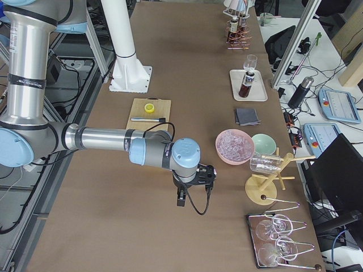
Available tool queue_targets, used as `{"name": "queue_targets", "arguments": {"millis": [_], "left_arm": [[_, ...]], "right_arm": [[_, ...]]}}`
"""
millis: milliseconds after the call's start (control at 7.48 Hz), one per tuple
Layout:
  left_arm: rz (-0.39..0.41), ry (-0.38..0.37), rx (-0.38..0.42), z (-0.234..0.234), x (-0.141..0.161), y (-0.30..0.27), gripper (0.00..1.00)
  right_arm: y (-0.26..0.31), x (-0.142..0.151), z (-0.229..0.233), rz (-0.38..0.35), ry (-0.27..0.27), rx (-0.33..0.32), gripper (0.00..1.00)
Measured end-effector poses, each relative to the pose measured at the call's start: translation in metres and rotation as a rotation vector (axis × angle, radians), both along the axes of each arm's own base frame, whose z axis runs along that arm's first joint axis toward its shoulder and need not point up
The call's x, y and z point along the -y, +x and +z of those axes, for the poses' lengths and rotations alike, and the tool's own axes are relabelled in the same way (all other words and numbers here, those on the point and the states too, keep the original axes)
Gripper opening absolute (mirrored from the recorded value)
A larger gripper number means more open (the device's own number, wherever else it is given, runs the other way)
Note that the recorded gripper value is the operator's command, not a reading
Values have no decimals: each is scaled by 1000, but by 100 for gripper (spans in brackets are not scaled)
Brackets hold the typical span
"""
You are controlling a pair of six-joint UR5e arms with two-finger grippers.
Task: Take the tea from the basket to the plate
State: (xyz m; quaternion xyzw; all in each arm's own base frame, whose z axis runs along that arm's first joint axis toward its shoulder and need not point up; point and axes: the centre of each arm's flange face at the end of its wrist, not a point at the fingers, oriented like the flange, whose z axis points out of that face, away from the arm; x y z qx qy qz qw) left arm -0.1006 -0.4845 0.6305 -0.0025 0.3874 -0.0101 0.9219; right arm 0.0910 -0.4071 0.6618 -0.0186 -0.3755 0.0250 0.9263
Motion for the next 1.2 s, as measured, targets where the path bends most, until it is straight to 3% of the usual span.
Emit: {"name": "queue_targets", "arguments": {"millis": [1203], "left_arm": [[5,-18,2,12,-8,-1,99]], "right_arm": [[0,-1,0,3,-3,7,100]]}}
